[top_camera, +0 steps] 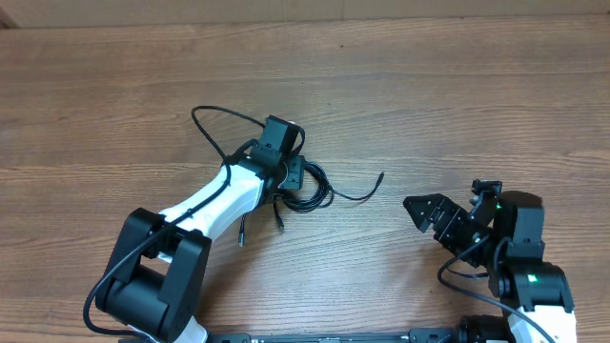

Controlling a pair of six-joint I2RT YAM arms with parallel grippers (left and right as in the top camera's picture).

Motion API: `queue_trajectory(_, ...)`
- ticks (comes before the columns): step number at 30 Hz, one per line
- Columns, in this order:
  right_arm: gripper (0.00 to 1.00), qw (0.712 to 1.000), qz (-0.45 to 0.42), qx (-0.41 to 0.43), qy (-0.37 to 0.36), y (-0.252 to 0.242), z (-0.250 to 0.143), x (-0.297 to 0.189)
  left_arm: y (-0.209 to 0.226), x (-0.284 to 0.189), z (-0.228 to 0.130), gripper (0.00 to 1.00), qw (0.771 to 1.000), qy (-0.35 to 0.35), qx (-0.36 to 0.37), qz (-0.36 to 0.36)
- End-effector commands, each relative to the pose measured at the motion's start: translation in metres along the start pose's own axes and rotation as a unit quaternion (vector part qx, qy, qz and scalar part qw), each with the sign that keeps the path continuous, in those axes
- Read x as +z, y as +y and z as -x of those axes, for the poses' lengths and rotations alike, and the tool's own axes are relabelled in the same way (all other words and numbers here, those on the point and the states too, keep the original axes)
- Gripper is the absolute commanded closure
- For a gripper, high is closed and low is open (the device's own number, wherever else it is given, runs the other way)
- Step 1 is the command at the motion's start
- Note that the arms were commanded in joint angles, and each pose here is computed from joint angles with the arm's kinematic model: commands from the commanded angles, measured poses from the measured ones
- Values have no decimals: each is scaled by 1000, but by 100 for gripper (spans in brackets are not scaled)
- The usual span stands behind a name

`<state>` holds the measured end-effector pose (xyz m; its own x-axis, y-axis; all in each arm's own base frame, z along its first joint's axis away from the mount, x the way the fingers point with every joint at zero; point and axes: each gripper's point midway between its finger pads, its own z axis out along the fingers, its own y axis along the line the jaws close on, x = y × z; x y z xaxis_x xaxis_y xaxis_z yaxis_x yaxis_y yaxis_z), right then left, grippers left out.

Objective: Untangle cables
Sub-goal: 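Move the right gripper toward the cable bundle held by the left gripper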

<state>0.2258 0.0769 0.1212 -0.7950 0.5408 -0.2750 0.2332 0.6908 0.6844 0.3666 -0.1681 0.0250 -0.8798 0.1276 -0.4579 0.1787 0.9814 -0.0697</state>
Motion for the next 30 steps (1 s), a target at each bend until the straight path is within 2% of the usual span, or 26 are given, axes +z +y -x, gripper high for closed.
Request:
queue_trajectory(1, 0, 1000, -3, -17, -3, 3, 6, 0, -4, 12, -32, 47, 998, 39, 54, -20)
queue_trajectory(5, 0, 1000, 0, -20, -6, 4, 9, 2, -4, 21, -58, 72, 995, 74, 54, -31)
queue_trajectory(7, 0, 1000, 4, -25, -12, 7, 12, 2, -3, 23, -61, 92, 995, 79, 54, -31)
queue_trajectory(8, 0, 999, 7, -37, -17, 9, 15, 2, -3, 23, -61, 96, 995, 80, 54, -31)
queue_trajectory(10, 0, 994, 22, -103, -24, 16, 19, 1, -4, 22, -57, 96, 995, 74, 54, -32)
queue_trajectory(11, 0, 994, 23, -108, -26, 17, 20, 1, -5, 21, -54, 96, 996, 71, 53, -33)
queue_trajectory(15, 0, 992, 47, -113, -20, 28, 18, -2, -10, 8, -35, 96, 996, 57, 52, -40)
queue_trajectory(21, 0, 990, 75, -116, -5, 37, 13, -2, -38, -31, 7, 96, 993, 6, 52, -104)
queue_trajectory(25, 0, 991, 75, -109, 5, 36, 9, -2, -55, -56, 16, 96, 986, -13, 63, -154)
queue_trajectory(30, 0, 979, 152, -130, 49, 60, -9, -8, -61, -79, 24, 96, 979, -39, 95, -174)
